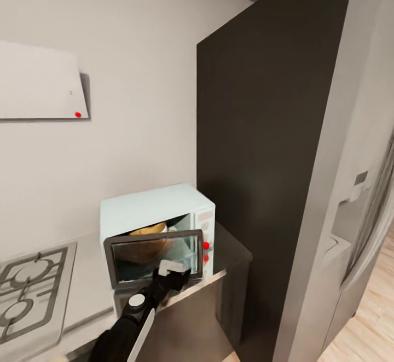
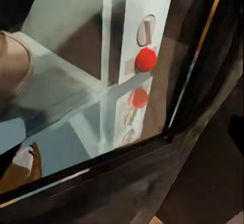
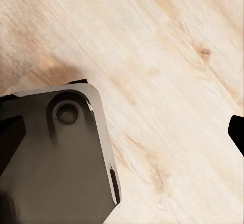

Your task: In the kitchen, take the popcorn bag from the countertop, put it into the microwave, and heat it until the popcorn is cooked so the cooked popcorn ends up inside the bag.

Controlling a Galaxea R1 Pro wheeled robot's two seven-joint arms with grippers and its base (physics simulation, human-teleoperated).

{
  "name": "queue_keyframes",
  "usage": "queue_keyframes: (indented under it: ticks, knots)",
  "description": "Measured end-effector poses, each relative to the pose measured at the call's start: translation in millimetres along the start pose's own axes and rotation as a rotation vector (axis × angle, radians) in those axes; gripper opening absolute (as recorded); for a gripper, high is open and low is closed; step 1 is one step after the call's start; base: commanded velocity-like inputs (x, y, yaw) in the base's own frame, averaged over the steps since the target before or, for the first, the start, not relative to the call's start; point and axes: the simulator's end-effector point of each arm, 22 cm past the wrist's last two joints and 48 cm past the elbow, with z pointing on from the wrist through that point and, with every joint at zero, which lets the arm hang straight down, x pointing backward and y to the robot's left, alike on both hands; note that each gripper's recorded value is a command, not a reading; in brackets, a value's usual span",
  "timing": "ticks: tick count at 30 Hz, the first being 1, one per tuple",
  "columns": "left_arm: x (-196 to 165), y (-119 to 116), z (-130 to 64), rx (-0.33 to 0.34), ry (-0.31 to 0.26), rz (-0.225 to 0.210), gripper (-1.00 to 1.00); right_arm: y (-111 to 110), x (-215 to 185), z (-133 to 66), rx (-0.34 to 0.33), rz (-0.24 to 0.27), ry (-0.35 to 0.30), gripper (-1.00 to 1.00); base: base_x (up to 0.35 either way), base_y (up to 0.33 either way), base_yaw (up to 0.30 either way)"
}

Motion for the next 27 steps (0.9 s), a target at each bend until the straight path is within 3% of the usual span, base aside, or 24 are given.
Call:
queue_keyframes:
  ticks: [6, 27]
  knots:
    - [2.6, -0.2, 0.1, 0.0, 0.005, -0.001, 1.0, 0.0, 0.0, 0.0, 0.0, 0.0, 0.0, 1.0, 0.322, 0.0, 0.0]
    - [3.7, 0.3, 0.7, 0.0, 0.007, -0.001, 1.0, 0.1, 0.0, 0.2, 0.0, 0.0, 0.001, 1.0, 0.075, 0.0, 0.0]
